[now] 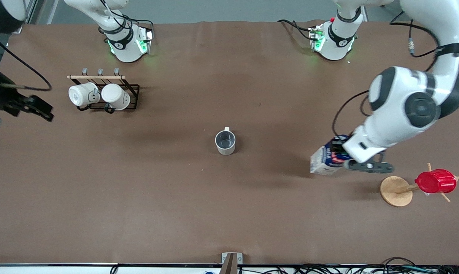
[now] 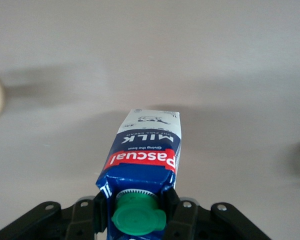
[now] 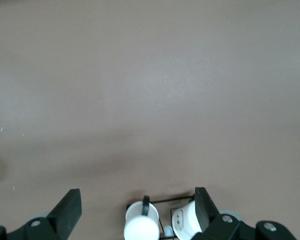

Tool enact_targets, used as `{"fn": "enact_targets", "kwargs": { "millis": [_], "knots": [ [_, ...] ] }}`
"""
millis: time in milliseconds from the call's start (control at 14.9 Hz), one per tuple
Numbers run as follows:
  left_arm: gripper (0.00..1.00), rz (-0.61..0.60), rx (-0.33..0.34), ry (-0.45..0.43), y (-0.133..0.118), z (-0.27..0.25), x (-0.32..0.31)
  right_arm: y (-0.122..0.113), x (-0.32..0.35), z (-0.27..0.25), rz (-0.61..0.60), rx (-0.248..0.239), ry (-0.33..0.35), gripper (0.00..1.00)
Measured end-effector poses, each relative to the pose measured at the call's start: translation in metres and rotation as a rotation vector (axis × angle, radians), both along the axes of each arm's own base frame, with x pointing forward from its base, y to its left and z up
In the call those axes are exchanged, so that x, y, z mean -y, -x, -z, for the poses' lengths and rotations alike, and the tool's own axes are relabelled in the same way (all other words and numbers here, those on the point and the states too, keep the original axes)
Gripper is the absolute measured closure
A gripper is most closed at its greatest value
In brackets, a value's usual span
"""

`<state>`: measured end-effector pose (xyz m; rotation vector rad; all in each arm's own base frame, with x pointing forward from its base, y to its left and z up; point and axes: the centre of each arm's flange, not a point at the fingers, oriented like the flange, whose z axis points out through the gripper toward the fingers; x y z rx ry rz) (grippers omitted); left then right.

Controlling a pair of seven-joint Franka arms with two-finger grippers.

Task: Place cup and milk on table
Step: 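Carry the milk carton with the left gripper beside the mug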

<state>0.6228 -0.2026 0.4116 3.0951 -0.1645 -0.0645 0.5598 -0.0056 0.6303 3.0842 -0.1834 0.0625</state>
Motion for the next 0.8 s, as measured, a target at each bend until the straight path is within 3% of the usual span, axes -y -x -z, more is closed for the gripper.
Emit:
{"fn": "enact_targets", "kwargs": {
  "millis": [201, 536, 804],
  "knots": [
    [0.61, -0.015, -0.017, -0.007, 0.02, 0.009, 0.059, 0.012, 0.004, -0.024, -0.009, -0.012, -0.017, 0.0],
    [0.61, 0.013, -0.041, -0.02, 0.067, 0.028, 0.167, 0.012, -0.004, -0.027, -0.03, -0.012, -0.018, 0.0],
    [0.61, 0.01, -0.028, -0.078, 0.086, 0.049, 0.207, 0.012, -0.002, -0.039, -0.028, 0.015, -0.018, 0.0]
  ]
}}
